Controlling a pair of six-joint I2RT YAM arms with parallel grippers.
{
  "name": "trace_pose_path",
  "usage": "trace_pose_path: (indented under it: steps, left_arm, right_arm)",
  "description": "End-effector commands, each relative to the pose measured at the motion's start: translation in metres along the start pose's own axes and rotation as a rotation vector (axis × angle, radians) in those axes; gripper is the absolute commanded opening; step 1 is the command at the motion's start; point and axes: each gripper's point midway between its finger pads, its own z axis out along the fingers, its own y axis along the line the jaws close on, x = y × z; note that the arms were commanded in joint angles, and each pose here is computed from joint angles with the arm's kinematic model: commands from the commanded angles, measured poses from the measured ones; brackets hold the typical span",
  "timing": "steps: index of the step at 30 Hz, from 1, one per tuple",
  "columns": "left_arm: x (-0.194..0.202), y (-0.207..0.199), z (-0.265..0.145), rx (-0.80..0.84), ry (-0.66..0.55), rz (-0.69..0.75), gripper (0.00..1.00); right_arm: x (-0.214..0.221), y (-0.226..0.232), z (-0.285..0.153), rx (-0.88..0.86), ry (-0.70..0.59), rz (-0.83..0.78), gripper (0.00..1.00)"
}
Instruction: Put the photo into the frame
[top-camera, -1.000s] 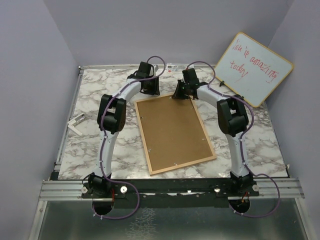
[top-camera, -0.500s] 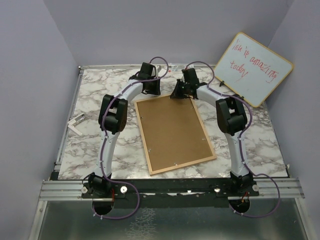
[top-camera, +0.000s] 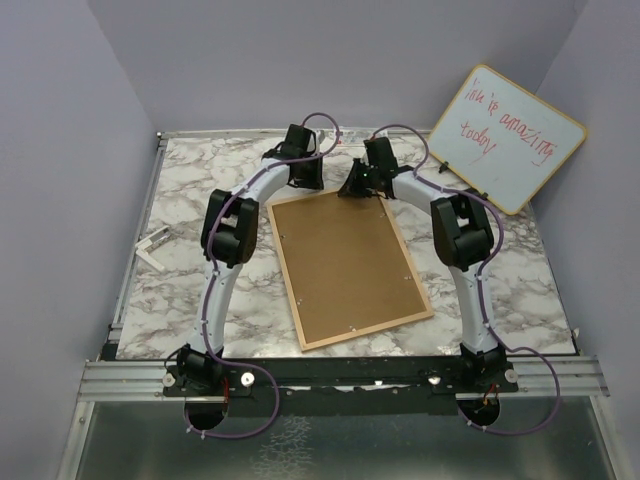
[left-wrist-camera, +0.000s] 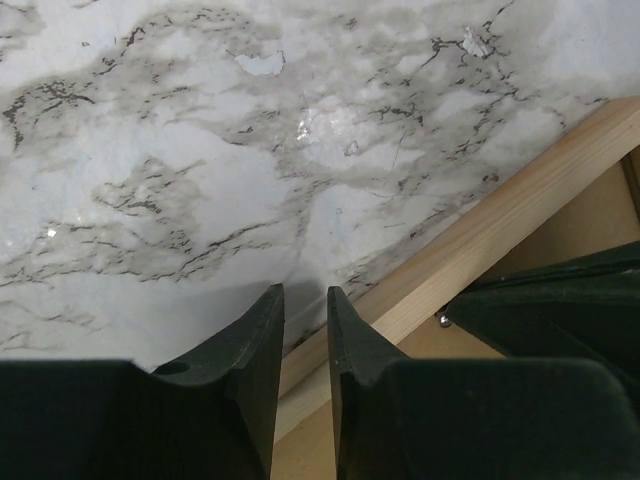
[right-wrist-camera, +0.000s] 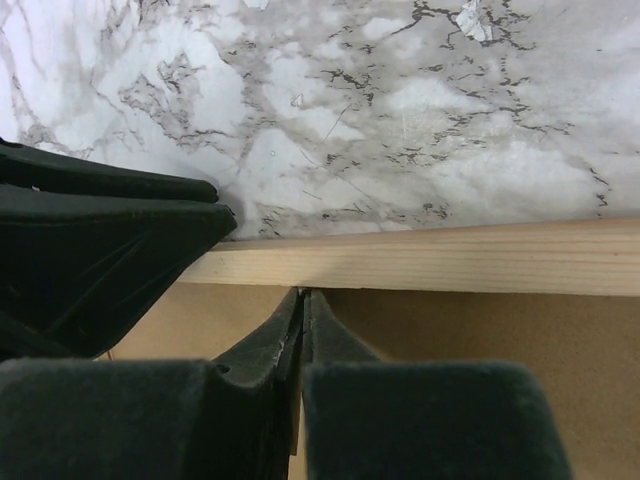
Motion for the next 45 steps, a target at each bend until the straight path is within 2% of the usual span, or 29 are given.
trace_pose_path:
  steps: [1, 4, 7, 12, 15, 23, 27, 32, 38, 45]
  left_arm:
    - [0.015, 0.001, 0.004, -0.012, 0.090, -0.111, 0.26]
    - [-0.019, 0.006, -0.012, 0.010, 0.018, -0.178, 0.30]
    - [-0.050, 0.014, -0.034, 0.025, -0.051, -0.251, 0.33]
    - [-0.078, 0.036, -0.081, -0.020, -0.135, -0.335, 0.36]
    - [-0.070, 0.059, -0.112, -0.101, -0.150, -0.403, 0.38]
    - [-0.005, 0.090, -0.195, -0.333, -0.157, -0.495, 0.50]
    - [0.036, 0.102, -0.227, -0.432, -0.157, -0.538, 0.57]
    - [0.085, 0.112, -0.254, -0.479, -0.140, -0.599, 0.64]
    - [0.136, 0.120, -0.271, -0.500, -0.093, -0.657, 0.70]
    - [0.173, 0.115, -0.275, -0.465, -0.049, -0.695, 0.70]
  right_arm:
    - [0.009, -0.027, -0.019, 0.190, 0.016, -0.002, 0.07]
    - [-0.022, -0.004, -0.047, 0.177, -0.059, -0.046, 0.12]
    - [-0.031, 0.010, -0.071, 0.174, -0.068, -0.057, 0.15]
    - [-0.001, 0.023, -0.093, 0.198, -0.008, -0.069, 0.18]
    - [0.028, 0.042, -0.100, 0.207, 0.026, -0.105, 0.23]
    - [0.129, 0.125, -0.102, 0.179, 0.146, -0.282, 0.41]
    - [0.178, 0.150, -0.095, 0.198, 0.219, -0.343, 0.44]
    - [0.223, 0.151, -0.086, 0.276, 0.289, -0.410, 0.49]
    - [0.246, 0.134, -0.076, 0.381, 0.315, -0.461, 0.49]
    - [0.259, 0.131, -0.064, 0.403, 0.342, -0.487, 0.40]
